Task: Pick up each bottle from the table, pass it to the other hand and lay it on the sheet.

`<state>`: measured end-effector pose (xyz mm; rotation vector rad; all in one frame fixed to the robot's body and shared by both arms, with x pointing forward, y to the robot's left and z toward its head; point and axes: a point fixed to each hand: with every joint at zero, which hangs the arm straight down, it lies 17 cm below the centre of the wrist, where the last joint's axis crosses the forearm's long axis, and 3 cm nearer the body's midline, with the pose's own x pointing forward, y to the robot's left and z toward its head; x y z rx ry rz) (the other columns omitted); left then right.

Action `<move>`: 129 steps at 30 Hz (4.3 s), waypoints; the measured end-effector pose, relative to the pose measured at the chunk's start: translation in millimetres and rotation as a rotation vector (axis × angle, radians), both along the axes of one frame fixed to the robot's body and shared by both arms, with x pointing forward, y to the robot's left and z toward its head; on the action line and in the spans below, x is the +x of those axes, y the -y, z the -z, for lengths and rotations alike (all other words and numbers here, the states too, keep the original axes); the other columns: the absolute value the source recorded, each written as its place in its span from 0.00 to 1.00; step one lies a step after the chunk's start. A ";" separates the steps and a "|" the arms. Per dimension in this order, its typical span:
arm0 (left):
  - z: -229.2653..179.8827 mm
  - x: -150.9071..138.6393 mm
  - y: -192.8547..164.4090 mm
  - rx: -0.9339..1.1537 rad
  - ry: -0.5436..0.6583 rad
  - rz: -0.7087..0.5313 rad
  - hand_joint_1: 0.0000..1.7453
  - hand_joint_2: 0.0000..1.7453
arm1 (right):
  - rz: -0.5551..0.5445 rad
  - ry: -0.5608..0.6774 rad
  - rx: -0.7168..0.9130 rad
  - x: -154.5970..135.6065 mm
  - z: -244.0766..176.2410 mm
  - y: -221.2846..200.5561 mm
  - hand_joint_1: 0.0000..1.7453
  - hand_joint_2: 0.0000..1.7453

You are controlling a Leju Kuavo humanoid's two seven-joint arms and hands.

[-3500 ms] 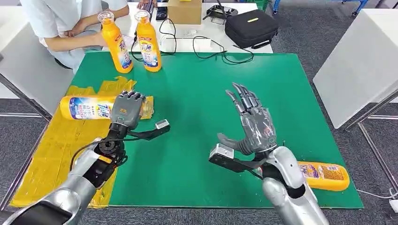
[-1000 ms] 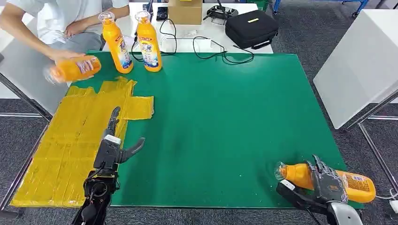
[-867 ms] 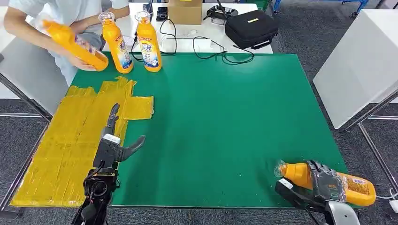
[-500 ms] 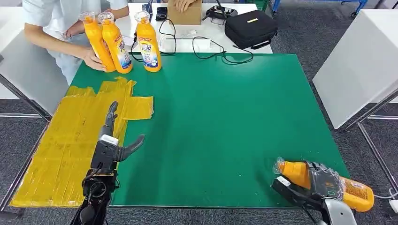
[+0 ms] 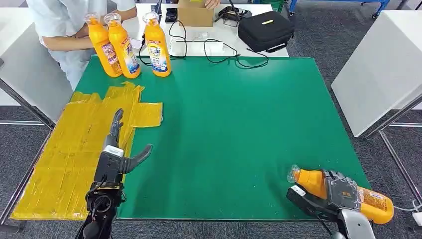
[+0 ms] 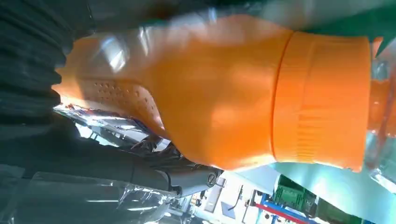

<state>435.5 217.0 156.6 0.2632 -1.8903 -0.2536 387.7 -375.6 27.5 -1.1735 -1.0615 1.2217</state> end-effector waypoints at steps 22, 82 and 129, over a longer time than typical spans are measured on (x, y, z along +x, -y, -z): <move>-33.6 2.8 19.6 -0.120 0.072 0.043 0.00 1.00 | -0.521 0.082 0.215 86.2 -32.0 -268.5 1.00 1.00; 18.3 15.4 5.2 -0.174 -0.091 0.013 0.00 1.00 | -0.491 -0.060 0.062 120.4 -26.6 -238.6 0.00 1.00; 24.5 23.3 1.7 -0.183 -0.123 0.007 0.00 1.00 | -0.370 -0.263 0.015 115.2 15.3 -162.0 1.00 1.00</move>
